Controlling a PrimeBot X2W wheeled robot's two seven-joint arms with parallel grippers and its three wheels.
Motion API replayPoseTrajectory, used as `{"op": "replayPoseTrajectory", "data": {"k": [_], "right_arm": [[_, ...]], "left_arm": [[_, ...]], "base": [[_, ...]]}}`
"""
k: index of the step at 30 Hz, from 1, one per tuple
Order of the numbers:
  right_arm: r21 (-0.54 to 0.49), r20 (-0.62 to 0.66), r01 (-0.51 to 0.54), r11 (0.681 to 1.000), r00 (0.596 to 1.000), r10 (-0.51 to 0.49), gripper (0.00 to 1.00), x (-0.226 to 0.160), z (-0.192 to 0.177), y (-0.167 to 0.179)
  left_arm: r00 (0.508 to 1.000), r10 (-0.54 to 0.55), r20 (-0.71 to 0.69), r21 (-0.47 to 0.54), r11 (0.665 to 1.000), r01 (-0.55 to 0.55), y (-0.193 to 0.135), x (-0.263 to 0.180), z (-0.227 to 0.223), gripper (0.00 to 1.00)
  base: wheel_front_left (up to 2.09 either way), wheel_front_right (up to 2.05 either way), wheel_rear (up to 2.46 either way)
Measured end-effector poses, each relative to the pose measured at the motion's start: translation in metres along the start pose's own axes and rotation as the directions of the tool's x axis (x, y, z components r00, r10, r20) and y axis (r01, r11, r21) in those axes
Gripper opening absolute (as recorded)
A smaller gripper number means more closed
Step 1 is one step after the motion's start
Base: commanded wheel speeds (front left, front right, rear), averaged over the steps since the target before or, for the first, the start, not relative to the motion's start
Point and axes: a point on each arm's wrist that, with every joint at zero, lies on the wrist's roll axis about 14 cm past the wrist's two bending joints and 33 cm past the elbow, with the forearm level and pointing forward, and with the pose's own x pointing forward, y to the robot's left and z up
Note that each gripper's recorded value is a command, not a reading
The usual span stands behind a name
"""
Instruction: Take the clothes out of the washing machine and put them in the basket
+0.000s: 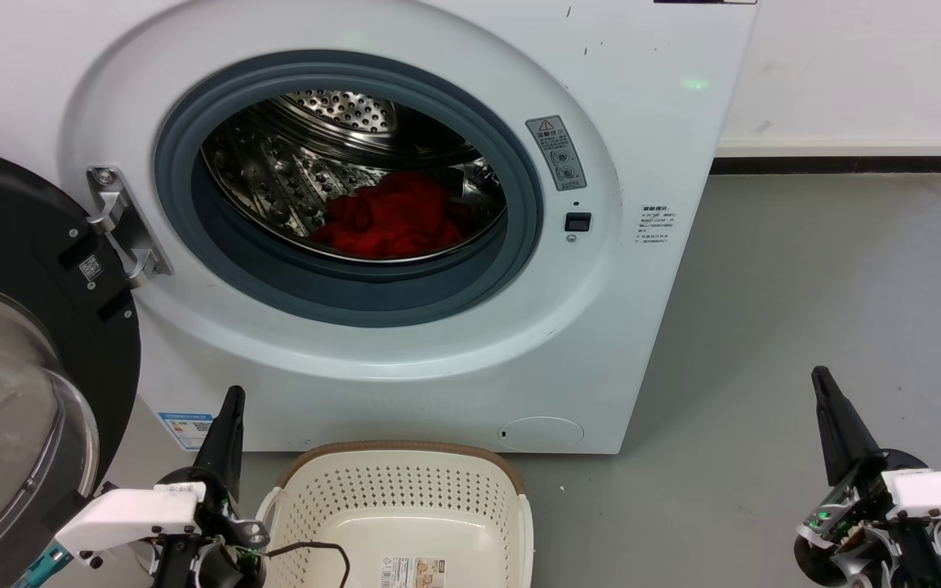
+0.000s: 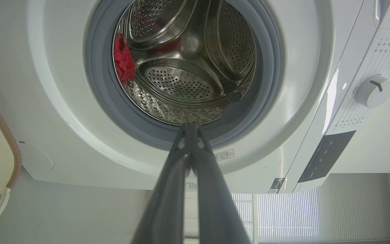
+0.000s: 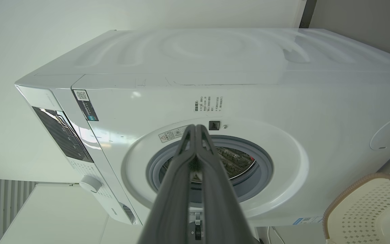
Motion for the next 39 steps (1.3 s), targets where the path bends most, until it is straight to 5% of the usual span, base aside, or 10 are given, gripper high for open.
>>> {"op": "replayPoseTrajectory", "data": {"k": [24, 25, 39], "right_arm": [[0.0, 0.0, 0.0, 1.0, 1.0, 0.0, 0.0, 0.0, 0.0, 0.0], [0.001, 0.0, 0.008, 1.0, 1.0, -0.008, 1.0, -0.001, 0.0, -0.003], [-0.095, 0.023, 0.044, 0.995, 0.999, -0.042, 1.0, -0.01, -0.001, -0.014]], "left_arm": [[1.0, 0.0, 0.0, 0.0, 1.0, 0.0, 0.0, 0.0, 0.0, 0.0], [1.0, 0.008, -0.001, -0.001, 1.0, -0.008, 0.003, -0.001, 0.0, 1.0], [0.999, 0.039, -0.002, 0.088, 0.995, -0.039, 0.012, -0.005, -0.01, 1.0]], "base": [[0.0, 0.0, 0.0], [0.0, 0.0, 0.0], [0.0, 0.0, 0.0]]}}
